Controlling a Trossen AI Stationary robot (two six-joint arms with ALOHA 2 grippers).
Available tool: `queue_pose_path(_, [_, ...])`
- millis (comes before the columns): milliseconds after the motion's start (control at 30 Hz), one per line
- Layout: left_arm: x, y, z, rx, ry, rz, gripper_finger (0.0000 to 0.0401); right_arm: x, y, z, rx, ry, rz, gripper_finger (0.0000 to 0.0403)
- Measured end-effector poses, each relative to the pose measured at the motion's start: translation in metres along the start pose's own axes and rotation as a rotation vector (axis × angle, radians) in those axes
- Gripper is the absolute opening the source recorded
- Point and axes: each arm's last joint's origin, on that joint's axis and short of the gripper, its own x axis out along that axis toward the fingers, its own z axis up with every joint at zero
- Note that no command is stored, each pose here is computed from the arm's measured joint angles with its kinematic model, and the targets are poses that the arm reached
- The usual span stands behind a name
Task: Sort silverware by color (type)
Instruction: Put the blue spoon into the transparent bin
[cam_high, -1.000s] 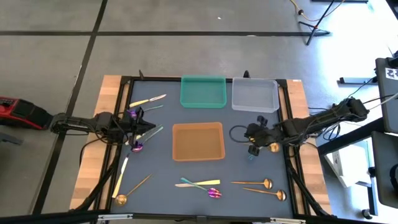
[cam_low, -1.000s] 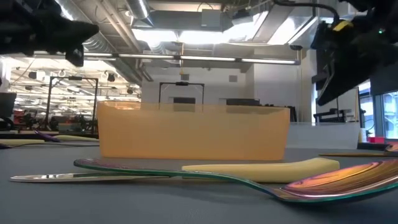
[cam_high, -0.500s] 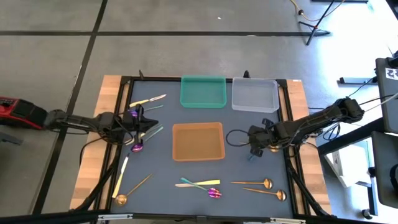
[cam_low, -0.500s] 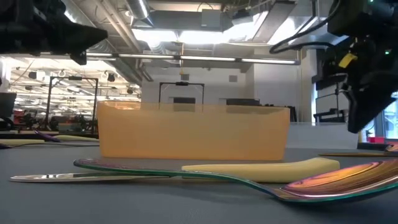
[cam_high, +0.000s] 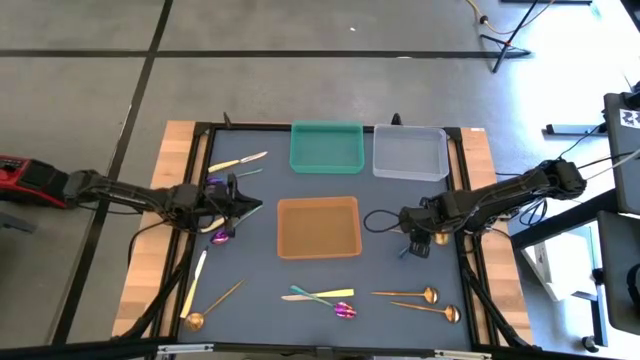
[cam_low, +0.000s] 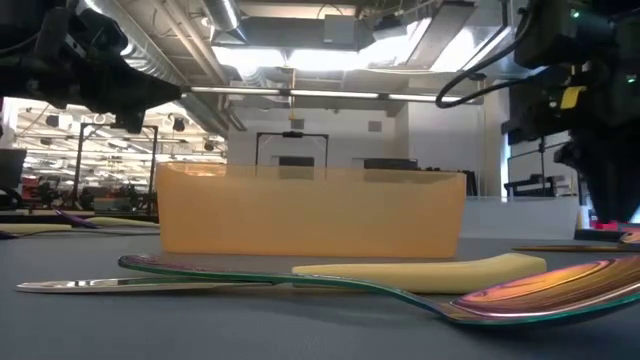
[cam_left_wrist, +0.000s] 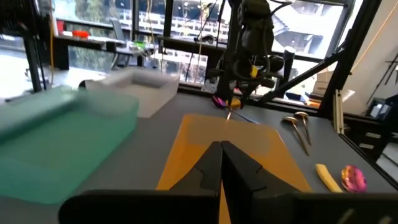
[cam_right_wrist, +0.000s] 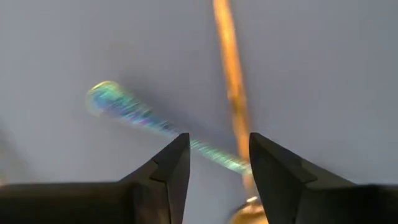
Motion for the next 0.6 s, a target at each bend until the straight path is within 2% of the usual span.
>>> queue_pose_path(133, [0.001,0.0,-0.001,0.0,0.014,-0.012,0.0002,0.0,0.005,-0.002,0.001,0.023,0.06,0.0148])
queue_pose_path(333, [0.001,0.0,-0.001,-0.025,0.014,-0.012,0.0002,0.001,0.021,-0.007,-0.142,-0.059,0.018,0.0147])
queue_pose_path(467, [0.001,0.0,-0.001,-0.025,0.014,-0.013,0.0002,0.001,0.03,-0.013,-0.203,-0.072,0.012,0.0147])
queue_pose_path(600, [0.001,0.0,-0.001,-0.026,0.012,-0.012,0.0002,0.002,0.035,-0.017,-0.252,-0.109,-0.045,0.0147])
